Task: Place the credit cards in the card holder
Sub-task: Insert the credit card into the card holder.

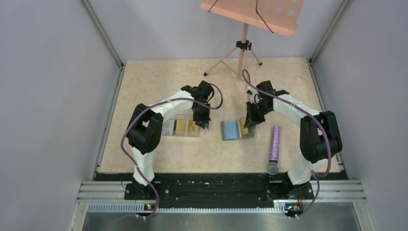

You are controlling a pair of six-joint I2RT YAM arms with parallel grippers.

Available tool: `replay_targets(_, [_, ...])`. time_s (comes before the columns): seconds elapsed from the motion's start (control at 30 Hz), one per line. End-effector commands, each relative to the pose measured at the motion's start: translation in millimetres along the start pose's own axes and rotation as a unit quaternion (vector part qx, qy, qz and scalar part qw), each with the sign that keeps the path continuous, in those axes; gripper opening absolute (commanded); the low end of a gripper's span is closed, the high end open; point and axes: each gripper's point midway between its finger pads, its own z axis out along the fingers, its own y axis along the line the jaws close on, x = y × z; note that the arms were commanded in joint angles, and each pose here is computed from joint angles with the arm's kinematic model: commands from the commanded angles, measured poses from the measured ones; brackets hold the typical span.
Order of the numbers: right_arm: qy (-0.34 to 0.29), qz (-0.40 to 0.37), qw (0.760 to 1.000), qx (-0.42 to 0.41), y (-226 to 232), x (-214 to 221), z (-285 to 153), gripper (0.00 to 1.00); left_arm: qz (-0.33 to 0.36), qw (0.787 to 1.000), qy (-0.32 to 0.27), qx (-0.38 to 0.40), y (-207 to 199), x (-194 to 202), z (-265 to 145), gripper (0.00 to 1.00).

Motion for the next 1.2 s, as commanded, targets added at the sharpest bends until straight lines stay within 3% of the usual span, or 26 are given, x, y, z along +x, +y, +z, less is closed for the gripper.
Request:
replay_targets(0.0, [-0.012,-0.024,1.000,0.011,1,-14,-4,0.00,0.016,0.995,-0.031,0.091,-42,-13,-24,0.27])
replay_targets(0.57, [0.005,0.001,0.999,-0.037,6,-9,12,0.00,0.031,0.995,0.016,0.088,-65,-2,8,0.22])
replay_targets(1.17, [0.025,0.053,0.995,-0.075,6,-2,22,0.00,0.047,0.995,0.065,0.056,-58,16,44,0.14])
